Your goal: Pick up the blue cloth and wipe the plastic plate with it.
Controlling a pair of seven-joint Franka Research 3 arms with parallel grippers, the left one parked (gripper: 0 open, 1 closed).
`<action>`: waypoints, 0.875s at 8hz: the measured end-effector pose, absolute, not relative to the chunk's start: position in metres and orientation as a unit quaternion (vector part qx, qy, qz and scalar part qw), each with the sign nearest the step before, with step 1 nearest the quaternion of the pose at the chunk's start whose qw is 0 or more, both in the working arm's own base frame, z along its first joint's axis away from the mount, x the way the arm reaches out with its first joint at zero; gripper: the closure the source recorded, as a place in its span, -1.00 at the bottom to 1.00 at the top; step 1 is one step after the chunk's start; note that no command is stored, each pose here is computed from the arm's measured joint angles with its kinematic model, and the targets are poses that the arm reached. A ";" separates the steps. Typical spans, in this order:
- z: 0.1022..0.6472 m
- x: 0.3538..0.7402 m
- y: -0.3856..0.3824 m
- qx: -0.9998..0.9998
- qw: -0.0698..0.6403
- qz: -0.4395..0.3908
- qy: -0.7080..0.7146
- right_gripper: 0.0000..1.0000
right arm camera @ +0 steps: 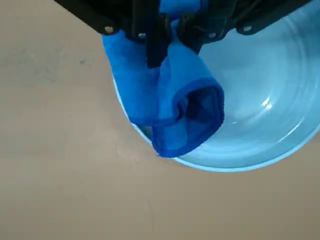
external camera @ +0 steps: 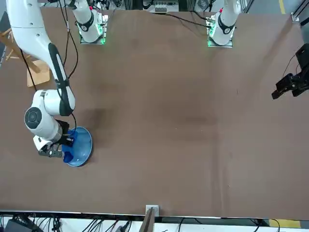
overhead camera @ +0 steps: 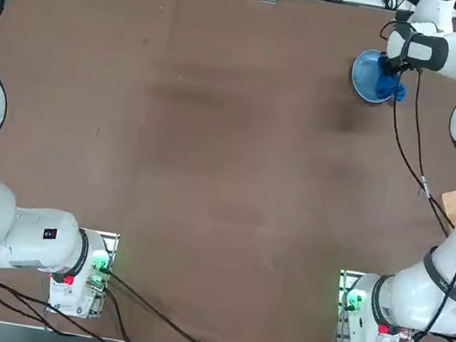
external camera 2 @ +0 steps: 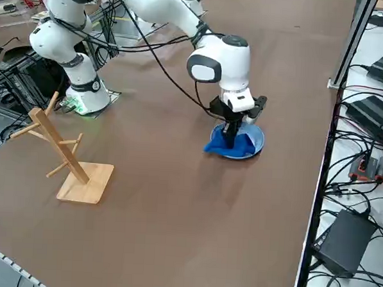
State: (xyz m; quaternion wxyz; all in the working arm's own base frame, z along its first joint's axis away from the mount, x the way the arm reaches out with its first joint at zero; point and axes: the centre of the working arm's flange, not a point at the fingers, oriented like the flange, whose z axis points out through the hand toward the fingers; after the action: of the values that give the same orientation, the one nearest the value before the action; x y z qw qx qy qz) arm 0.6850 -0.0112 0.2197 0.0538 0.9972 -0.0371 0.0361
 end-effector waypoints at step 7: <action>0.210 0.685 -0.007 0.997 0.048 0.031 -0.055 0.80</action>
State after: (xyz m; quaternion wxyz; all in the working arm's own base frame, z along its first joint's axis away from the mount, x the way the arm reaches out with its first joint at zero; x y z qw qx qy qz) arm 0.6846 -0.0069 0.2105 0.0478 0.9969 -0.0545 0.0310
